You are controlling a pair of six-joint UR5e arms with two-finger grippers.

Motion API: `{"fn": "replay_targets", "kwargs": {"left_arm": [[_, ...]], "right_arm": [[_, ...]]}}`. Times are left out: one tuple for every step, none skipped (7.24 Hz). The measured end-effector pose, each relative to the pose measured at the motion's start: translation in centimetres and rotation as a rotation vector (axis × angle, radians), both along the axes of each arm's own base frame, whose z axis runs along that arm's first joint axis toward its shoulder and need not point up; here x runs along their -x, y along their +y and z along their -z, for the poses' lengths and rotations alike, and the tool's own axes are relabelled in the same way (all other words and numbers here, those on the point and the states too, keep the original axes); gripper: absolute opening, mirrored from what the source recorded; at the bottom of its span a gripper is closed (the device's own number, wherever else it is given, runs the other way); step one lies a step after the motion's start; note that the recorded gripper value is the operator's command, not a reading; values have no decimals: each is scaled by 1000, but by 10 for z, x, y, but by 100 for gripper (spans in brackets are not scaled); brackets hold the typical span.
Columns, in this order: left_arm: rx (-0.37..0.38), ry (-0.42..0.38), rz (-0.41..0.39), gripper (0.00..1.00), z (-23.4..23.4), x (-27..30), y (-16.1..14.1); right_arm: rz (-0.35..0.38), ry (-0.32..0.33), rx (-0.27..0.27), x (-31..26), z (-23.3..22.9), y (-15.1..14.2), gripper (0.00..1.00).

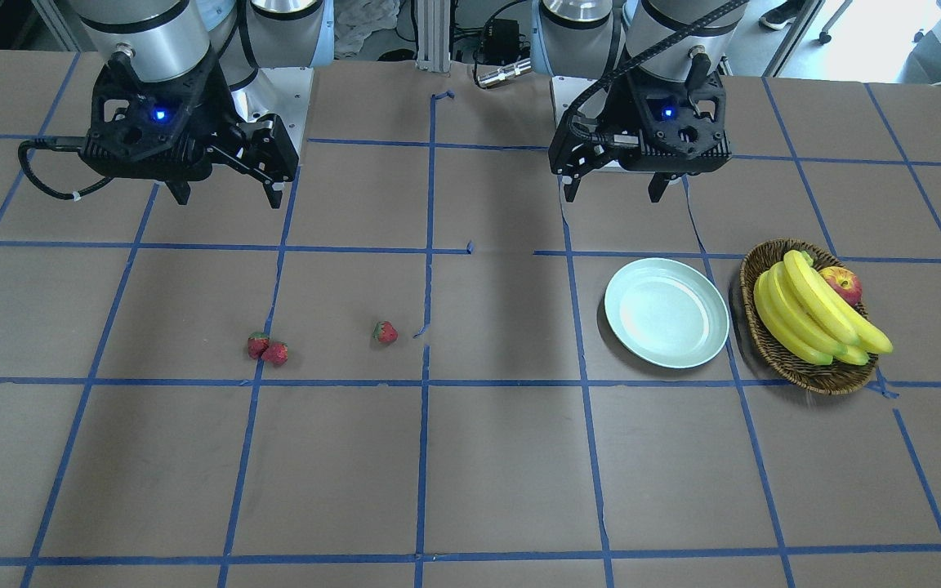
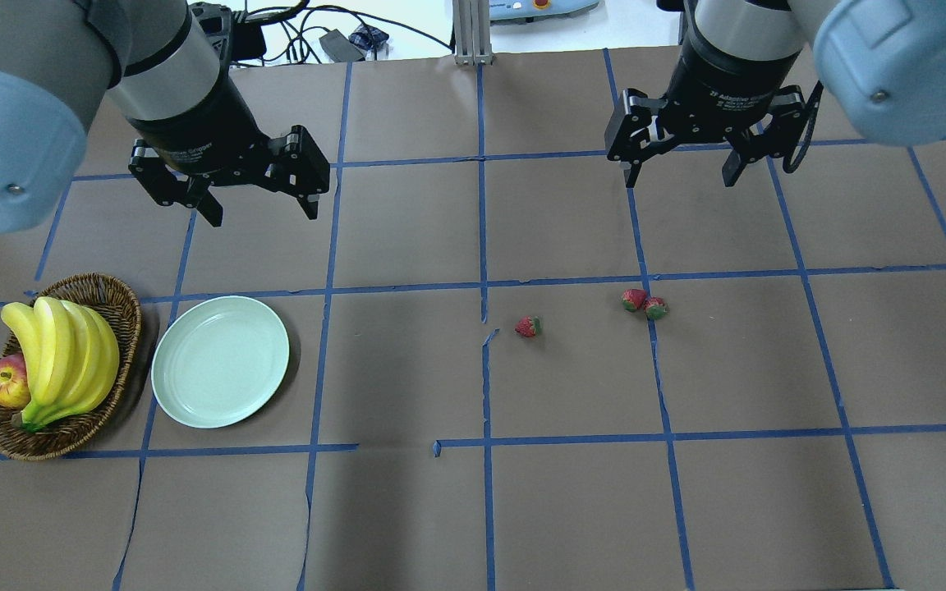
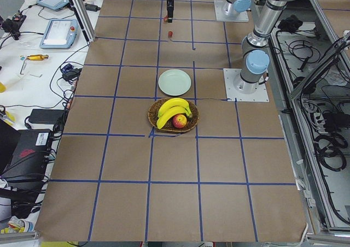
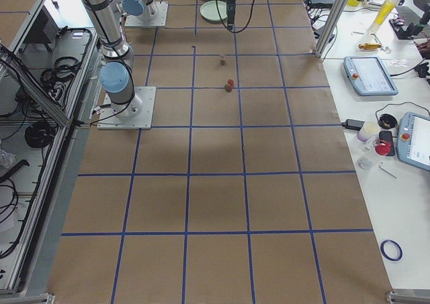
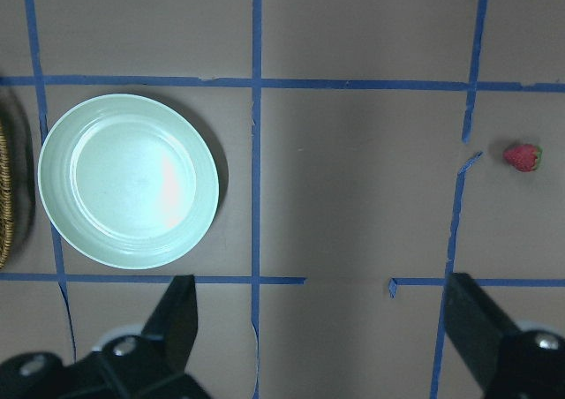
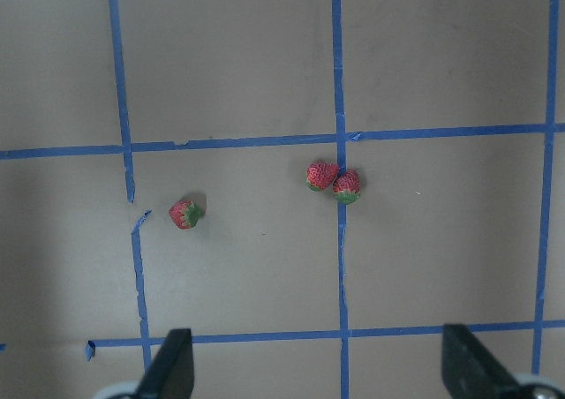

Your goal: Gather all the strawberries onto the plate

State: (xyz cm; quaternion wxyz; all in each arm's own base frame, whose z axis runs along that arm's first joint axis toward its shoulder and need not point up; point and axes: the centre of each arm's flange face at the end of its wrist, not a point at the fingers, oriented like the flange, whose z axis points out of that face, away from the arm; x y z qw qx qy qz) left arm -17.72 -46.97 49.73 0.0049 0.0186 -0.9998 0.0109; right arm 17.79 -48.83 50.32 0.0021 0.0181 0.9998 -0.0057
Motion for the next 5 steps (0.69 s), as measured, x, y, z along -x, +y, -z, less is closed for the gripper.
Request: {"fn": "replay_targets", "kwargs": {"left_arm": [[1, 0, -1, 100, -1, 0, 0], [3, 1, -4, 100, -1, 0, 1], [3, 1, -5, 100, -2, 0, 1], [4, 1, -5, 100, -2, 0, 1], [5, 2, -5, 100, -2, 0, 1]], "right_arm": [[1, 0, 2, 1, 0, 0, 100], [2, 0, 3, 1, 0, -1, 100], [3, 0, 5, 1, -1, -1, 100], [3, -1, 6, 1, -1, -1, 100], [3, -1, 6, 1, -1, -1, 100]]}}
